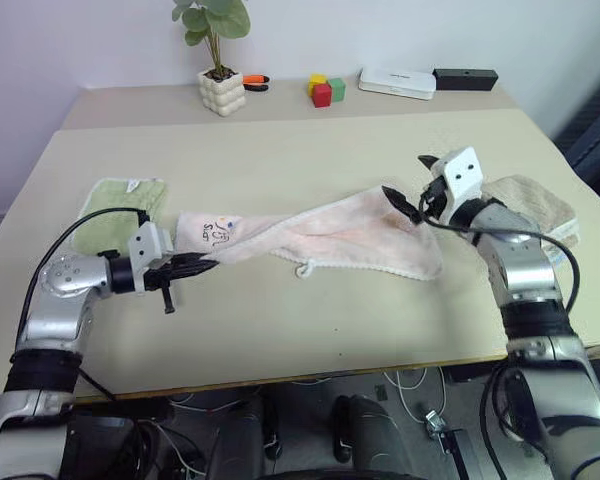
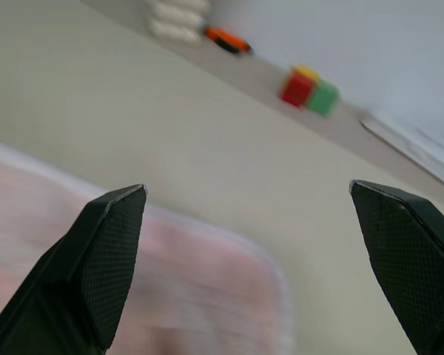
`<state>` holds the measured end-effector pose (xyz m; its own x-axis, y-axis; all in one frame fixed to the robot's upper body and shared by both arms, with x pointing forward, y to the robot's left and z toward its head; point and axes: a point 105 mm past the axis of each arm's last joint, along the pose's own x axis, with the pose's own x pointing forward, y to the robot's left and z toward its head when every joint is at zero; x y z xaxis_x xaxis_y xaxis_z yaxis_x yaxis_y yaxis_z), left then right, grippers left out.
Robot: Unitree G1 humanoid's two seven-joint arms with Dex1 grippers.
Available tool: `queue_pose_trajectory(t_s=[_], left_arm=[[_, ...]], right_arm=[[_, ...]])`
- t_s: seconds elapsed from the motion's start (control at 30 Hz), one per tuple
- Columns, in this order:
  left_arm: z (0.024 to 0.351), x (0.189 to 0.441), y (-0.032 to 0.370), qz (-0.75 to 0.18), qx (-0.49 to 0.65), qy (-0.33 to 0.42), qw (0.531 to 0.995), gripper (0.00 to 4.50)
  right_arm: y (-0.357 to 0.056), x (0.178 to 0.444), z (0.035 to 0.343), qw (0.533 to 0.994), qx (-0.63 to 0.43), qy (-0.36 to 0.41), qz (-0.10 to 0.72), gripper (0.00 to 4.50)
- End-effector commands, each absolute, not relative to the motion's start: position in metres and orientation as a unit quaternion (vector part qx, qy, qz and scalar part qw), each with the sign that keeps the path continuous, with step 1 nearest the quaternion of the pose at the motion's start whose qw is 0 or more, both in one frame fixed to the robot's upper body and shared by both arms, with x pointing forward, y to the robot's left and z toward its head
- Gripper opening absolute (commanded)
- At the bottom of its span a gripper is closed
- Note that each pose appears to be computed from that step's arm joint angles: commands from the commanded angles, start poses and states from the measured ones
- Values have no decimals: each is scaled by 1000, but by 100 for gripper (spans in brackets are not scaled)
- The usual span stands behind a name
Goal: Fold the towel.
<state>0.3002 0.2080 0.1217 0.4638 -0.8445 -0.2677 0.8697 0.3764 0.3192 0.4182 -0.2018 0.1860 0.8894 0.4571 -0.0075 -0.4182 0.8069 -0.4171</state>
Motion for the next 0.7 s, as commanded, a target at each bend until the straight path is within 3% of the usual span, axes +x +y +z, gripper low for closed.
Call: queue_pose_trajectory(t_s=[0.03, 0.27, 0.7], left_arm=[[135, 293, 209, -503, 216, 3, 837, 2], [128, 285, 203, -494, 209, 3, 844, 2], [128, 280, 203, -482, 211, 5, 851, 2]], right_arm=[[-198, 432, 192, 932, -269, -43, 238, 450], [-187, 456, 170, 952, -162, 54, 254, 450], [-181, 462, 135, 965, -43, 166, 197, 450]])
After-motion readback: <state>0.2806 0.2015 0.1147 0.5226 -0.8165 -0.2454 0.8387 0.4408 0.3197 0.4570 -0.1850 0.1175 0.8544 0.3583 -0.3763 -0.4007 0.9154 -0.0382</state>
